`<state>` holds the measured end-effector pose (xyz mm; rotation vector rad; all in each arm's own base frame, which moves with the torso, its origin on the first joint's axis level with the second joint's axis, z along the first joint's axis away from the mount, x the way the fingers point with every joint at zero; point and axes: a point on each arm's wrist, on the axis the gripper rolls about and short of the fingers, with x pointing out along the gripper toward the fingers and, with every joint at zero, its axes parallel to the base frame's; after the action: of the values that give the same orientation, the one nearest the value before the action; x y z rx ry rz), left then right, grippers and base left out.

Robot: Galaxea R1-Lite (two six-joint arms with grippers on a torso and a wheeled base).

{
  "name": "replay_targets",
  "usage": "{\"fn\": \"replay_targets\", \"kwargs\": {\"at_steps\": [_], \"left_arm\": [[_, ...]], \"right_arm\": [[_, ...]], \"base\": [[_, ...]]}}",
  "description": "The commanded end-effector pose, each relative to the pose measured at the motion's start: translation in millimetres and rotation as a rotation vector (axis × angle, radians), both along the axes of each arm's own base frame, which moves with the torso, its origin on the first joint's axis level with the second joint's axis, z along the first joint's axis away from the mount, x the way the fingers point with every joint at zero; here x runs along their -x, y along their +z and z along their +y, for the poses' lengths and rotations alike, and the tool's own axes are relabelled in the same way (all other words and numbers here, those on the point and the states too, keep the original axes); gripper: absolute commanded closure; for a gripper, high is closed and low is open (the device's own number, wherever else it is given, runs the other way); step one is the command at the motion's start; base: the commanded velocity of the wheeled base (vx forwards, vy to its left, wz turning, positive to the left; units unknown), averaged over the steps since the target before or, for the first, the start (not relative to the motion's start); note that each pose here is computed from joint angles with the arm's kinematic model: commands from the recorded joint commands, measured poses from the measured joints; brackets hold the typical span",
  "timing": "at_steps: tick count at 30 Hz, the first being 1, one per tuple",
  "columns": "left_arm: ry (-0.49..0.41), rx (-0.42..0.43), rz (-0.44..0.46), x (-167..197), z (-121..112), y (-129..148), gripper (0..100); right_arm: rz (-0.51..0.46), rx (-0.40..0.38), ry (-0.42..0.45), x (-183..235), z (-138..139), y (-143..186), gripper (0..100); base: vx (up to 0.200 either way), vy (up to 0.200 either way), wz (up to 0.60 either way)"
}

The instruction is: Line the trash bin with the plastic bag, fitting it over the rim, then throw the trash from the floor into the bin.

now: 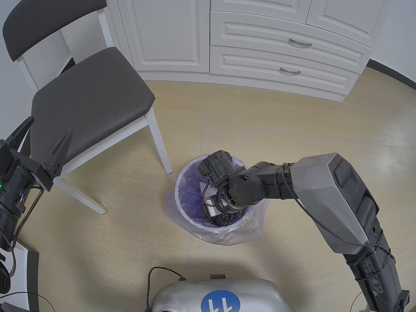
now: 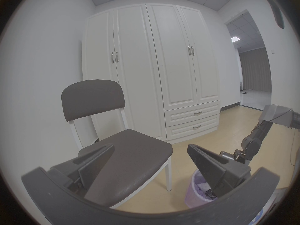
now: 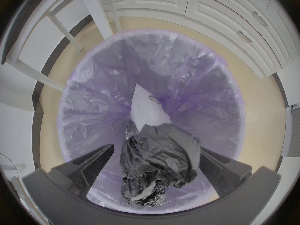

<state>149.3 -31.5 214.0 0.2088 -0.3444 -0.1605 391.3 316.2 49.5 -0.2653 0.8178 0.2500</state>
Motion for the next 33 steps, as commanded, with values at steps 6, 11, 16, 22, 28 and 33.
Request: {"fn": "replay_targets", "kwargs": {"at_steps": [6,11,16,22,28,33], "left_arm": [[0.001,-0.001,0.002,1,0,-1,0],[0.001,-0.001,-0.003,2,0,0,0],[0.001,-0.001,-0.003,2,0,0,0],[0.001,-0.001,-0.003,2,0,0,0],[0.000,-0.002,-0.001,2,0,-1,0],[0.000,-0.002,-0.001,2,0,-1,0]], "right_arm": [[-0.037,0.001,-0.002,5,0,22,0],[-0.014,0.100,-0.017,10,-5,20,0],[-0.013,0.114,-0.026,9,-4,13,0],[-0.008,0.108,-0.020,8,-3,9,0],[-0.060,0.058,-0.026,2,3,4,100],[-0.131,-0.003,-0.030,-6,9,-1,100]], "base": [[0.000,0.000,0.00],[0.000,0.000,0.00],[0.000,0.000,0.00],[0.000,0.000,0.00],[0.000,0.000,0.00],[0.000,0.000,0.00]]}}
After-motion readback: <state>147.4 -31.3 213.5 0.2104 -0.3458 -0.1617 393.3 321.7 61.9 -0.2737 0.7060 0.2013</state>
